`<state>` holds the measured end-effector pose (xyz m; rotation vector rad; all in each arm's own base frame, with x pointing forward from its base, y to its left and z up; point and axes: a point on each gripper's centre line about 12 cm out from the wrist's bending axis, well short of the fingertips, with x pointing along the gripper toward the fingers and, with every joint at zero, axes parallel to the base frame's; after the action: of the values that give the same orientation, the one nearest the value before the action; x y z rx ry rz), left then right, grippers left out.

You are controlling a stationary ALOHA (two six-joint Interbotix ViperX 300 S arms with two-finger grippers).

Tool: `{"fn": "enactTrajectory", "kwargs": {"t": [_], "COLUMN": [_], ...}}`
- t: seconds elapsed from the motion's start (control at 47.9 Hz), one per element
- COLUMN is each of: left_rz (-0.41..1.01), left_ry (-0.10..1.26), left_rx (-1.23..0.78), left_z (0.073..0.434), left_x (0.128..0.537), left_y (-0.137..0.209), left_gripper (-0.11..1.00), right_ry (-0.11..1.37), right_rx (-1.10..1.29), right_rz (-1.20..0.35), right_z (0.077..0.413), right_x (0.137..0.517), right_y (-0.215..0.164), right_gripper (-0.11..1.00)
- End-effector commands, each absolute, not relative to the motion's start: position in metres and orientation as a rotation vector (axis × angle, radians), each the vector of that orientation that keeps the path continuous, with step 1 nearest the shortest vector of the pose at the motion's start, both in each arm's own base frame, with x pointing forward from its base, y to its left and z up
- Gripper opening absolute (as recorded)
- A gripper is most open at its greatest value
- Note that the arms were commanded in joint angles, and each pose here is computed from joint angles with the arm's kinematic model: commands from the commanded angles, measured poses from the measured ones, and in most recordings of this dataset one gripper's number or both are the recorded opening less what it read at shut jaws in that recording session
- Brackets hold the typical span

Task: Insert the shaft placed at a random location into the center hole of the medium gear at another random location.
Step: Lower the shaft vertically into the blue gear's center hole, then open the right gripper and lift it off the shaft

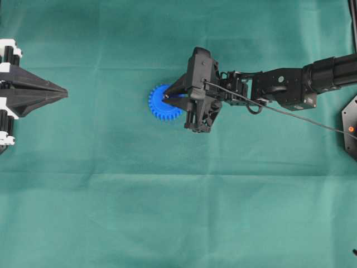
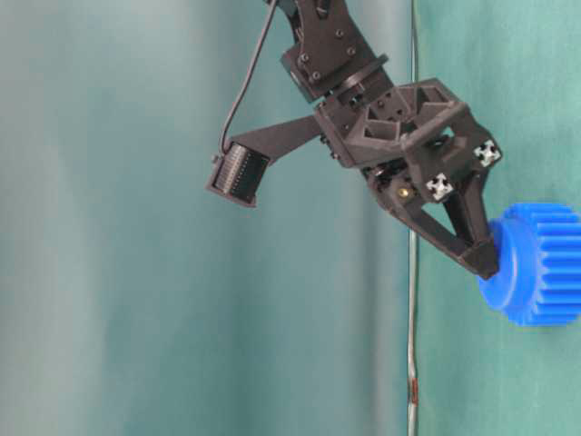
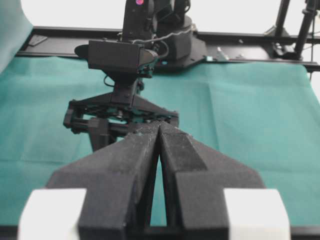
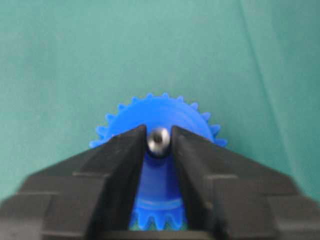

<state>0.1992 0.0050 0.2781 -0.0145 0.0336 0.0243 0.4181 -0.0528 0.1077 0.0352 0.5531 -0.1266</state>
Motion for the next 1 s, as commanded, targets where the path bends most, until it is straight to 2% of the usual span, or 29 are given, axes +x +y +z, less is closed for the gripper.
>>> {"fn": "enactTrajectory", "kwargs": {"t": [0.0,0.125,0.167,0.313,0.543,0.981], "left_rz": [0.025,0.025,0.024,0.025,0.025,0.026], "left_ry": [0.017,0.018,0.018,0.018,0.018,0.018], "left_rx": [-0.014,-0.014,-0.014,-0.014,-0.014,-0.016], "left_z": [0.285,0.285,0.285,0.285,0.285,0.286], "left_x": [0.202,0.202,0.202,0.202,0.202,0.202], "left_y": [0.005,0.005,0.005,0.005,0.005,0.005], "left_gripper": [0.0,0.0,0.0,0.0,0.0,0.0], "right_ry": [0.508,0.486,0.474,0.414,0.342,0.28], "right_rx": [0.049,0.049,0.046,0.028,-0.001,0.003], "right_rz": [-0.134,-0.134,-0.133,-0.128,-0.124,-0.127], "right_z": [0.125,0.14,0.148,0.184,0.23,0.251], "right_x": [0.424,0.422,0.421,0.415,0.399,0.341], "right_y": [-0.054,-0.054,-0.054,-0.053,-0.051,-0.044], "right_gripper": [0.5,0.84,0.89,0.84,0.84,0.84]}}
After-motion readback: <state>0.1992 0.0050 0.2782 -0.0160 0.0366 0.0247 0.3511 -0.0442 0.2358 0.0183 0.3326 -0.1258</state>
